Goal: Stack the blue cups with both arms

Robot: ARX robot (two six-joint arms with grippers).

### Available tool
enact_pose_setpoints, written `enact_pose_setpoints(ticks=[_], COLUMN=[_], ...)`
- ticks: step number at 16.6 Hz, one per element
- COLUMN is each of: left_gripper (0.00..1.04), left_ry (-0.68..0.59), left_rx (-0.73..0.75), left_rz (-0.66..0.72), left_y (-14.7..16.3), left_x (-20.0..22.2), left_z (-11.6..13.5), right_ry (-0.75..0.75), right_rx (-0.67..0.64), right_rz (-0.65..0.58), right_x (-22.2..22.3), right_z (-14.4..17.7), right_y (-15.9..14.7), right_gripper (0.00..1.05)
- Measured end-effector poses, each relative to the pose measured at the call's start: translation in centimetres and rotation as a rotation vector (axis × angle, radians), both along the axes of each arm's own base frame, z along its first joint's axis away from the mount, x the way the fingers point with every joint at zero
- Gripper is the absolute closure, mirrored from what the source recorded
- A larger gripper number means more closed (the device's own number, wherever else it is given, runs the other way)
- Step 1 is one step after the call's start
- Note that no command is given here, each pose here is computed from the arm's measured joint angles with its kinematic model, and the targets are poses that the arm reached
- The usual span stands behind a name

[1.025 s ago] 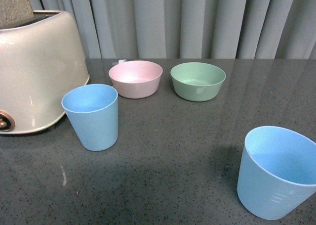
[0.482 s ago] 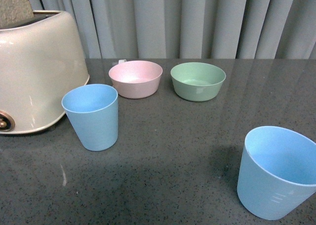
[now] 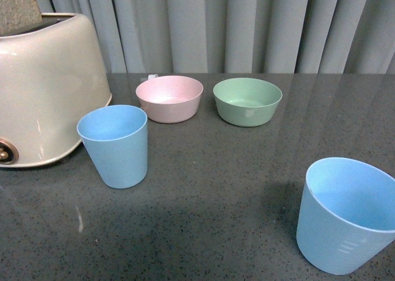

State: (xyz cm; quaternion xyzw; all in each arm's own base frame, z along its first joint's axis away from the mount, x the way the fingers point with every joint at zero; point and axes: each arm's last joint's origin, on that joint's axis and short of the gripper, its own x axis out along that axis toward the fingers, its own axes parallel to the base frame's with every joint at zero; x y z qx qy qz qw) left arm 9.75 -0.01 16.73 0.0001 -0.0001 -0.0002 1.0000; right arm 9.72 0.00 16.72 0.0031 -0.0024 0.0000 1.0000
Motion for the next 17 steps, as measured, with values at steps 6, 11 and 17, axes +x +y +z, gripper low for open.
enact_pose_setpoints(ticks=[6,11,17], left_gripper=[0.07,0.07,0.07], left_ry=[0.103,-0.004,-0.092], left_rx=[-0.095,-0.063,0.073], left_rz=[-0.152,-0.207,-0.282], left_y=[-1.2,-1.4,-0.9], left_x=[0.2,1.9,7.1], left_z=[0.3,4.0,8.7], right_ry=[0.0,0.0,0.0], right_rx=[0.0,0.0,0.0], right_rz=[0.0,0.0,0.0], right_x=[0.0,0.0,0.0], right_z=[0.0,0.0,0.0], right_y=[0.0,0.0,0.0], right_gripper=[0.07,0.07,0.07])
